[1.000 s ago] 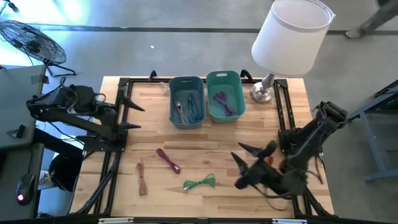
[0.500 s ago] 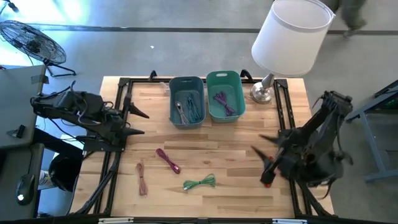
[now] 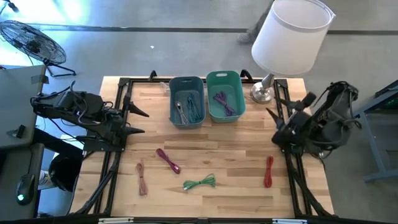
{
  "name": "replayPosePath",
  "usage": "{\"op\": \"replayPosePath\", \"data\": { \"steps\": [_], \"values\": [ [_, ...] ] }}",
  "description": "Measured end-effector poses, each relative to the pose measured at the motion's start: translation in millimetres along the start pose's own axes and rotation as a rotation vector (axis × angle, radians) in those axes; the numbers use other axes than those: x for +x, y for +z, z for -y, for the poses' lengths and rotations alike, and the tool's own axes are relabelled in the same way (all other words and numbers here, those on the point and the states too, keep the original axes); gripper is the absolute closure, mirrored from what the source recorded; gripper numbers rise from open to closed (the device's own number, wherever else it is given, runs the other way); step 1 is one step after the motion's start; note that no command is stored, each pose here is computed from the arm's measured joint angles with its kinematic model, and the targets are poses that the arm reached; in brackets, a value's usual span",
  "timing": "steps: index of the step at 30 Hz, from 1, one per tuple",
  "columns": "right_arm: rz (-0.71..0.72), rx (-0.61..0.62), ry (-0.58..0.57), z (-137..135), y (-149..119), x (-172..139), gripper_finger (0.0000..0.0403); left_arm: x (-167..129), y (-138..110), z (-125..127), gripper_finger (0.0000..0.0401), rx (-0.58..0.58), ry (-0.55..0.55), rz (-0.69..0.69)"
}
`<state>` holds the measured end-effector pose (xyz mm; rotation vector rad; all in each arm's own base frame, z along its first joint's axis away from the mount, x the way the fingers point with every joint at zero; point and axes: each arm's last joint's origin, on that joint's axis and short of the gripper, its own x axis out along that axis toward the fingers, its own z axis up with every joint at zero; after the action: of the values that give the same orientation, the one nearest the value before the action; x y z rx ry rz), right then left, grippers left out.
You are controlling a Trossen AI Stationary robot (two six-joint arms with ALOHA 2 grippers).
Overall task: Pick & Place USB Port
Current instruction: Put the red charger cable into the green bin
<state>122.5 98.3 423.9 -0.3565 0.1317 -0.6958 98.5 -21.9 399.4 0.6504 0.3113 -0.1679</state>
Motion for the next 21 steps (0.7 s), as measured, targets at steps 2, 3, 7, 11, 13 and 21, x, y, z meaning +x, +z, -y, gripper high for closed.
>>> {"op": "replayPosePath", "data": {
  "steps": [2, 3, 7, 11, 13, 21],
  "values": [
    [0.003, 0.016, 0.050, 3.8, -10.9, 0.3, 0.0208, 0.0, 0.0, 0.0, 0.0117, 0.007, 0.000, -0.001],
    [-0.002, 0.029, 0.089, 5.3, -16.9, 0.2, 0.0208, 0.0, 0.0, 0.0, 0.0117, 0.012, 0.001, -0.001],
    [-0.128, 0.123, 0.267, 8.6, -43.9, 1.7, 0.0208, 0.0, -0.7, -0.7, 0.0117, 0.024, 0.026, -0.020],
    [-0.388, 0.187, 0.390, -7.5, -74.1, 3.1, 0.0209, 0.0, -2.0, -0.2, 0.0117, 0.028, 0.026, -0.037],
    [-0.515, 0.203, 0.426, -18.7, -90.3, 3.2, 0.0210, 0.0, -2.0, -0.2, 0.0117, 0.028, 0.026, -0.037],
    [-0.974, 0.414, 0.439, -41.1, -140.8, 0.7, 0.0210, 0.1, -2.1, -0.4, 0.0117, 0.028, 0.030, -0.039]
  ]
}}
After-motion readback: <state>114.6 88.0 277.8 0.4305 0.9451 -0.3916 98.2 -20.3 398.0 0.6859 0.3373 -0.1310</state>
